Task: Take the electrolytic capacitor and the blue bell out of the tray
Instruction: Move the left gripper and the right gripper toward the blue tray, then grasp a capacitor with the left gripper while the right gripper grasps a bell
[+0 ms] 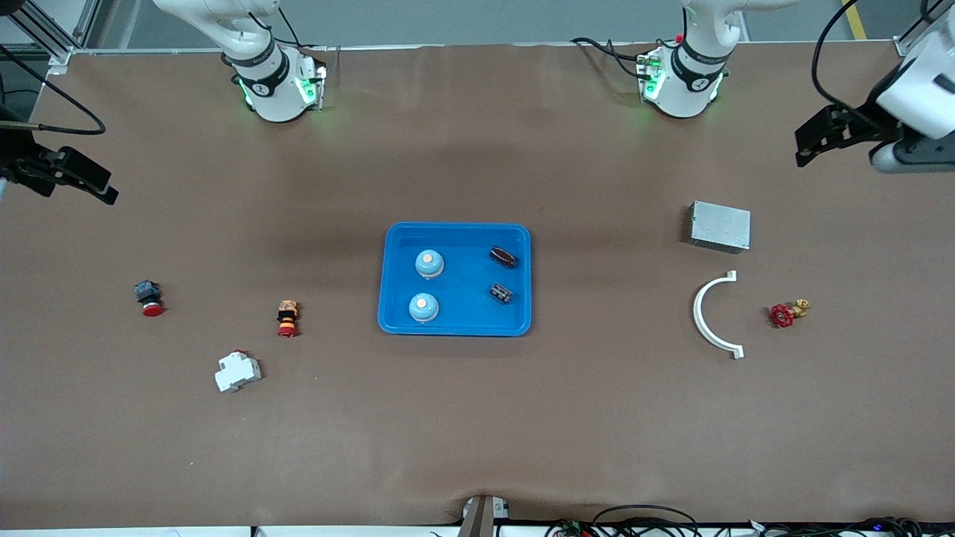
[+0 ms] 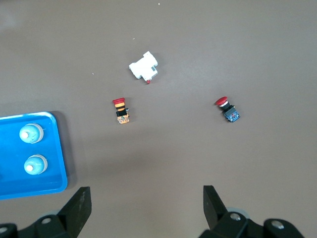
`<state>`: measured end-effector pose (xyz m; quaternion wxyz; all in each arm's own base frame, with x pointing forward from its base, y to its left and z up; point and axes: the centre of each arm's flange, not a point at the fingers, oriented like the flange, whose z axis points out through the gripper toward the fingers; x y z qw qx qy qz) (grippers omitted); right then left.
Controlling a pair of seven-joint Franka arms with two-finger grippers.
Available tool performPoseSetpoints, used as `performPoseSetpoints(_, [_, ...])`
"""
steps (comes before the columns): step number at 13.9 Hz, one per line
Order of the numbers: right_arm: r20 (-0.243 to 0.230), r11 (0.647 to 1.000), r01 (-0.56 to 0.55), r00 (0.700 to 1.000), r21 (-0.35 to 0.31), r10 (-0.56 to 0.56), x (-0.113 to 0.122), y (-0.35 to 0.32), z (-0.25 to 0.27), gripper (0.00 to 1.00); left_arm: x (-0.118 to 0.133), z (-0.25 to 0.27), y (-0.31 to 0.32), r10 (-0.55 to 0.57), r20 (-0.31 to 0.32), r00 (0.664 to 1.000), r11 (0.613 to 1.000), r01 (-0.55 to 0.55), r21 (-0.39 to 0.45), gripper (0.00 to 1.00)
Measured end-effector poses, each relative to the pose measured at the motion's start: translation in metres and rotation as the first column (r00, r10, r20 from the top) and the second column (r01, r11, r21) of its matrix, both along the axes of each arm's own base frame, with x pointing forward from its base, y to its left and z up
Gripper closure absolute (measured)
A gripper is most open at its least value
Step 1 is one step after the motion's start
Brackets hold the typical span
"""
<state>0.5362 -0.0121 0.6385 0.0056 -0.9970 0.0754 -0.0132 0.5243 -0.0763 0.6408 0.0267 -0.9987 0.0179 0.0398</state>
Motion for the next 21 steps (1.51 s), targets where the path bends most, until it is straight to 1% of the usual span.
performPoseSetpoints(2, [0.000,1.000,0.000,1.000,0.000,0.000,0.000,0.000,0.000,0.00,0.011,-0.026,-0.020,0.009,-0.039,0.999,1.000,-0.009,0.005,0.00])
performPoseSetpoints(4, [0.000,1.000,-0.001,1.000,0.000,0.001,0.000,0.000,0.000,0.00,0.022,-0.050,-0.042,0.029,-0.064,0.998,1.000,-0.028,0.009,0.00])
performPoseSetpoints(6, [-0.004,1.000,-0.003,1.000,0.008,0.003,0.000,0.003,-0.001,0.00,0.031,-0.077,-0.065,0.074,-0.062,0.995,0.997,-0.073,0.010,0.00])
performPoseSetpoints(9, [-0.039,0.998,0.024,0.999,0.060,-0.021,-0.001,0.010,-0.017,0.00,0.036,-0.122,-0.106,0.161,-0.054,0.986,0.987,-0.160,0.008,0.00])
performPoseSetpoints(12, [-0.040,0.996,0.052,0.998,0.071,-0.049,0.004,0.041,-0.045,0.00,0.036,-0.157,-0.150,0.248,-0.039,0.968,0.969,-0.248,-0.011,0.00])
performPoseSetpoints(14, [-0.026,0.995,0.063,0.998,0.075,-0.061,0.006,0.086,-0.073,0.00,0.035,-0.176,-0.179,0.318,-0.028,0.948,0.947,-0.319,-0.034,0.00])
performPoseSetpoints(15, [-0.013,0.993,0.083,0.997,0.079,-0.082,0.004,0.113,-0.092,0.00,0.033,-0.187,-0.196,0.352,-0.027,0.936,0.935,-0.353,-0.046,0.04])
performPoseSetpoints(16, [-0.002,0.991,0.104,0.995,0.084,-0.105,0.000,0.143,-0.114,0.00,0.031,-0.199,-0.215,0.387,-0.028,0.922,0.920,-0.388,-0.055,0.04])
performPoseSetpoints(17, [0.002,0.988,0.126,0.992,0.089,-0.127,-0.007,0.175,-0.136,0.00,0.028,-0.214,-0.234,0.425,-0.032,0.905,0.902,-0.426,-0.065,0.10])
performPoseSetpoints(18, [-0.007,0.986,0.145,0.989,0.088,-0.145,-0.015,0.202,-0.157,0.00,0.025,-0.229,-0.254,0.470,-0.037,0.882,0.879,-0.472,-0.075,0.10])
performPoseSetpoints(20, [-0.036,0.985,0.158,0.987,0.076,-0.155,-0.024,0.238,-0.191,0.00,0.018,-0.261,-0.288,0.542,-0.058,0.838,0.834,-0.545,-0.087,0.22])
performPoseSetpoints(21, [-0.044,0.983,0.170,0.985,0.072,-0.167,-0.024,0.250,-0.207,0.00,0.013,-0.279,-0.304,0.569,-0.071,0.819,0.815,-0.573,-0.090,0.22])
